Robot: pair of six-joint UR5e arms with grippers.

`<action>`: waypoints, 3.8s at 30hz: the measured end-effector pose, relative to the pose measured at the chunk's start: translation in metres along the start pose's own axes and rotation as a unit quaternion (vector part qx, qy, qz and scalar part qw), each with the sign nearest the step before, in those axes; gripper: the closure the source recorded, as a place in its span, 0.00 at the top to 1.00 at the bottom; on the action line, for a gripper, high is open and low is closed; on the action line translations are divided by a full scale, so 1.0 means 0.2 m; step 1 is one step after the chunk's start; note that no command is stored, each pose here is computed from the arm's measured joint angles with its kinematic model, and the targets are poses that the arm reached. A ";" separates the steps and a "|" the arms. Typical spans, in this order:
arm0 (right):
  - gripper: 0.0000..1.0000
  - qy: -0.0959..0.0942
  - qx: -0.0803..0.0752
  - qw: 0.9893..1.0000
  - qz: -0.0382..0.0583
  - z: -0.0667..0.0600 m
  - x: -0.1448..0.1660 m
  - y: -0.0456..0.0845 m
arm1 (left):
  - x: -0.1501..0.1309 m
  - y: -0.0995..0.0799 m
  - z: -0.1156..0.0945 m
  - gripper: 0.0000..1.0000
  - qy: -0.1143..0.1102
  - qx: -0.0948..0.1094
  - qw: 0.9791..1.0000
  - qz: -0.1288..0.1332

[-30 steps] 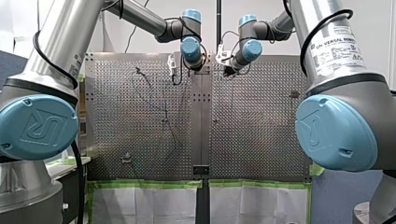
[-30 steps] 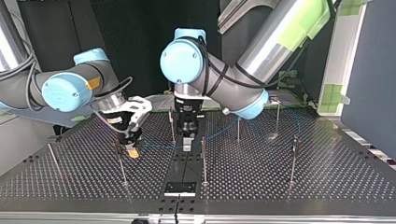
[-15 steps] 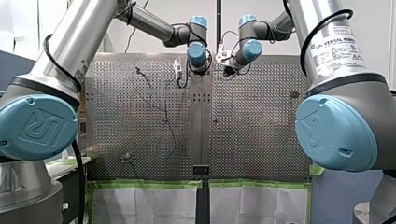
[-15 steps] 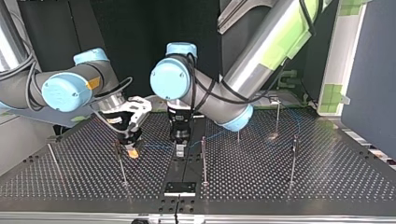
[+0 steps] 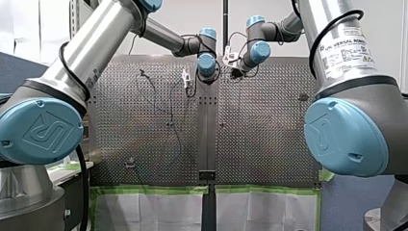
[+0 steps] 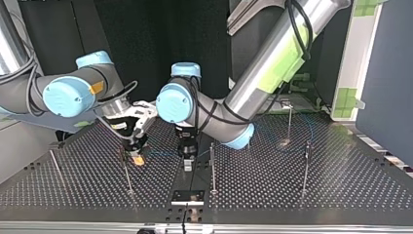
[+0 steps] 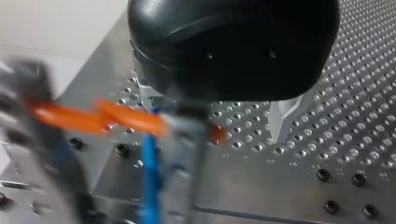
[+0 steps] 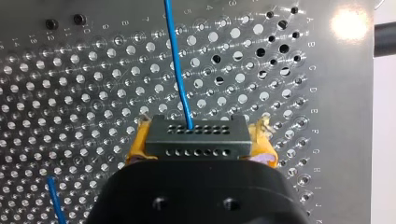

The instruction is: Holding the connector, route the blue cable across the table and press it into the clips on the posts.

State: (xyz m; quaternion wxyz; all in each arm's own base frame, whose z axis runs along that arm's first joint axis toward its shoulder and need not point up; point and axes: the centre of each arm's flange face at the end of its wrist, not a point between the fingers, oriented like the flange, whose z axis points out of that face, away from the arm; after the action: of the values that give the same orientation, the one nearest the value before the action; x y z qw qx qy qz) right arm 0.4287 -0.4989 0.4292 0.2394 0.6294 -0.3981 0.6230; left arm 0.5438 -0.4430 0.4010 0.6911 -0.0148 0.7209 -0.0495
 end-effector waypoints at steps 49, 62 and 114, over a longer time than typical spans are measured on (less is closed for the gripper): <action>0.00 -0.002 0.000 1.000 0.001 0.00 0.00 0.01 | 0.01 0.05 0.00 0.29 0.007 -0.042 0.999 -0.021; 0.00 -0.003 0.001 1.000 0.001 0.00 0.00 0.01 | -0.04 0.08 -0.02 0.00 -0.001 -0.065 0.998 -0.024; 0.00 -0.124 -0.039 0.991 0.022 -0.23 -0.59 0.08 | 0.56 0.01 -0.30 0.00 0.006 0.024 1.000 -0.001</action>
State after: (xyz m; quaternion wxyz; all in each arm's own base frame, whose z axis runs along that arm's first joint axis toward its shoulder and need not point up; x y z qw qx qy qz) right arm 0.3994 -0.4469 0.3160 0.1987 0.6831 -0.4623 0.5293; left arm 0.4783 -0.4474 0.2913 0.6867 0.0015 0.7238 -0.0678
